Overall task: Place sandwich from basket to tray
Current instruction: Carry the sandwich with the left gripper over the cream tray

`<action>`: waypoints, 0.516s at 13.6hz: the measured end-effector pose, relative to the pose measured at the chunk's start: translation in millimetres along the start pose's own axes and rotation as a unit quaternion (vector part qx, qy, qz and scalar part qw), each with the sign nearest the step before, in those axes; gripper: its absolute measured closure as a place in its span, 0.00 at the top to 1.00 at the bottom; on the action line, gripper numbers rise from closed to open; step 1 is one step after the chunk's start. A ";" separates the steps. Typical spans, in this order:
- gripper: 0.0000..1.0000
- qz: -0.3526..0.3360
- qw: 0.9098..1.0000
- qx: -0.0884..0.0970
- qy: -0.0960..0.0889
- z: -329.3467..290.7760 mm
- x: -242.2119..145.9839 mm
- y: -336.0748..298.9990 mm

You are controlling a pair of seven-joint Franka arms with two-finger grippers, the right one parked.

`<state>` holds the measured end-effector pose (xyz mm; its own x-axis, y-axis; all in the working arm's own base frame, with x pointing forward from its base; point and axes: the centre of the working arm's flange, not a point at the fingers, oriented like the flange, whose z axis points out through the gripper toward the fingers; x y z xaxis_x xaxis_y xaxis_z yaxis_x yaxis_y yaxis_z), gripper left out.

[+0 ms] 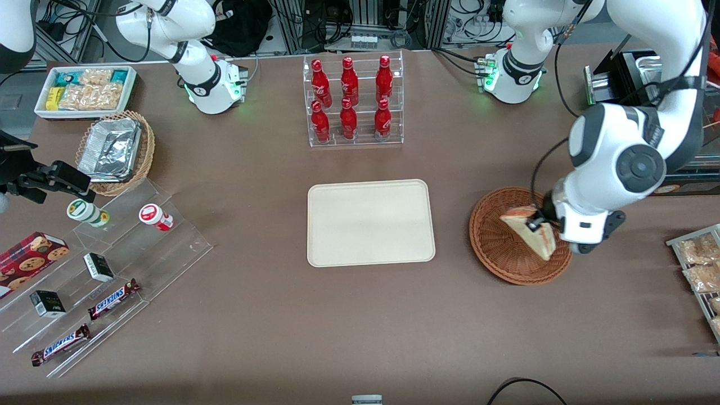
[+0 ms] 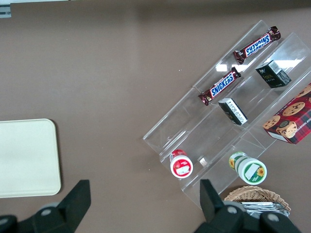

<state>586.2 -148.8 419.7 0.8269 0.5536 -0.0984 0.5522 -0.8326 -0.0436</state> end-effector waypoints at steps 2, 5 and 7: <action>0.14 0.053 0.999 -0.005 0.000 -4.6 -45.7 39.5; 0.14 0.142 0.990 0.019 0.009 18.6 -110.9 89.8; 0.14 0.192 0.981 0.014 0.006 47.0 -153.7 124.0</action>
<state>522.7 -337.9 382.7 0.9745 0.1998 -0.1016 0.1974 -0.9797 -0.0334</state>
